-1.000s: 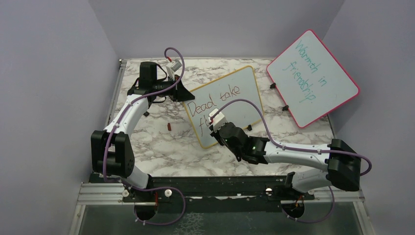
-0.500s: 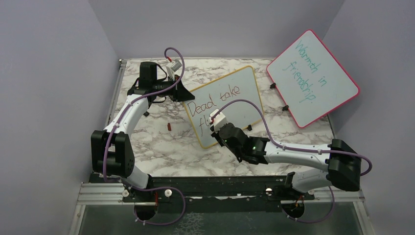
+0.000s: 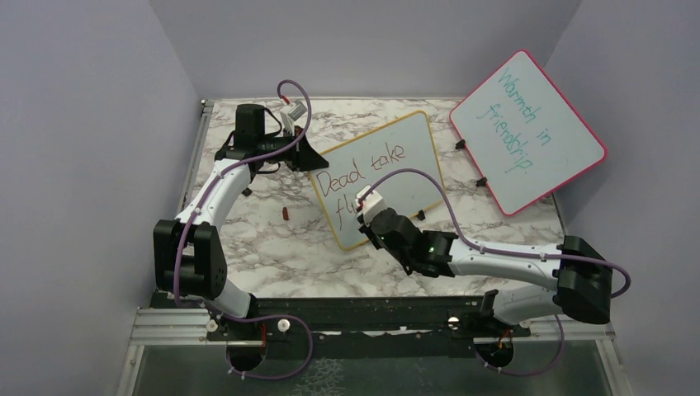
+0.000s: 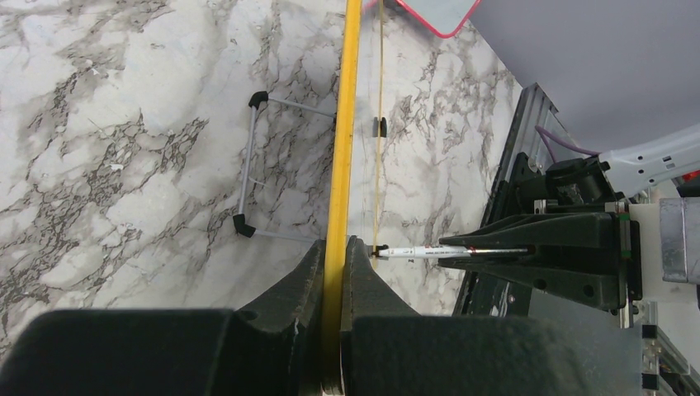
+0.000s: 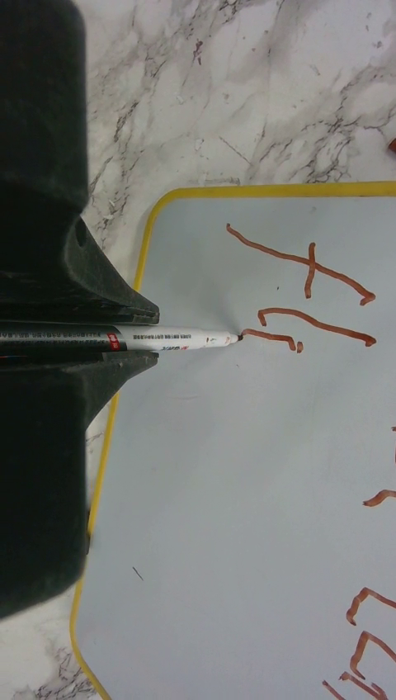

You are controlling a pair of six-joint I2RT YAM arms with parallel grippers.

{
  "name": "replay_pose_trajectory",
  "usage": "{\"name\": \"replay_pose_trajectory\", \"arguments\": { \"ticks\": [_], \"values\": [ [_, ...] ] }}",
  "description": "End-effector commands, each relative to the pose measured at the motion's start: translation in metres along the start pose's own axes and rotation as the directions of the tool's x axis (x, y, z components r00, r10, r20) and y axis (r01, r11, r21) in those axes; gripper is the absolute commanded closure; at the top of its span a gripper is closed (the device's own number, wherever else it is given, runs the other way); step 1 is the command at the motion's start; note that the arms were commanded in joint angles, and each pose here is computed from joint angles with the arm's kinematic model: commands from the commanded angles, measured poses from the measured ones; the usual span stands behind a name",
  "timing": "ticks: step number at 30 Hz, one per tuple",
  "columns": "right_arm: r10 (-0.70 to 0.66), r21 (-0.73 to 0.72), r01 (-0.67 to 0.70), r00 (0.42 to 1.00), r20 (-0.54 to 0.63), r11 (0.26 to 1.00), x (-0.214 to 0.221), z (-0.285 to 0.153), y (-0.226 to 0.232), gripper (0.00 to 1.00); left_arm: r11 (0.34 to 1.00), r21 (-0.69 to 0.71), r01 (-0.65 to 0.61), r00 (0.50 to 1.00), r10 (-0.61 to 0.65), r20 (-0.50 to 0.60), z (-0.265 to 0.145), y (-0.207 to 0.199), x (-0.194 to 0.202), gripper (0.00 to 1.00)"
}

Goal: Write a sentence on the whiteboard

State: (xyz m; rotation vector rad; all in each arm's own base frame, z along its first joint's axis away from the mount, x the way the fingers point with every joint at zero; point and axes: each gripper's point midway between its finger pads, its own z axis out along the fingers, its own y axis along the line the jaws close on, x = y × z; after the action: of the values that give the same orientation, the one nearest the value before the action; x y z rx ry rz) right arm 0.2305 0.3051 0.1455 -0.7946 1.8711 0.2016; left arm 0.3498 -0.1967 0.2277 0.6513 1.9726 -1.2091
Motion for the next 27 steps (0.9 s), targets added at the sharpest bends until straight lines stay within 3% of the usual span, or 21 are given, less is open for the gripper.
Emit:
{"name": "replay_pose_trajectory", "arguments": {
  "ticks": [1,14,27],
  "values": [
    [0.035,0.016,-0.036,0.998,0.057,0.999,-0.013,-0.008,-0.009,1.00,0.972,-0.234,0.007,0.998,-0.020,-0.053,-0.004,0.059,0.025,1.00],
    [0.046,0.113,-0.061,0.991,0.128,0.992,-0.025,-0.005,-0.025,0.99,0.972,-0.234,0.007,0.998,-0.020,-0.054,-0.004,0.059,0.025,1.00],
    [0.033,0.114,-0.045,0.994,0.107,0.992,-0.019,0.002,-0.021,0.99,0.973,-0.233,0.007,0.998,-0.020,-0.053,-0.004,0.059,0.024,1.00]
  ]
}}
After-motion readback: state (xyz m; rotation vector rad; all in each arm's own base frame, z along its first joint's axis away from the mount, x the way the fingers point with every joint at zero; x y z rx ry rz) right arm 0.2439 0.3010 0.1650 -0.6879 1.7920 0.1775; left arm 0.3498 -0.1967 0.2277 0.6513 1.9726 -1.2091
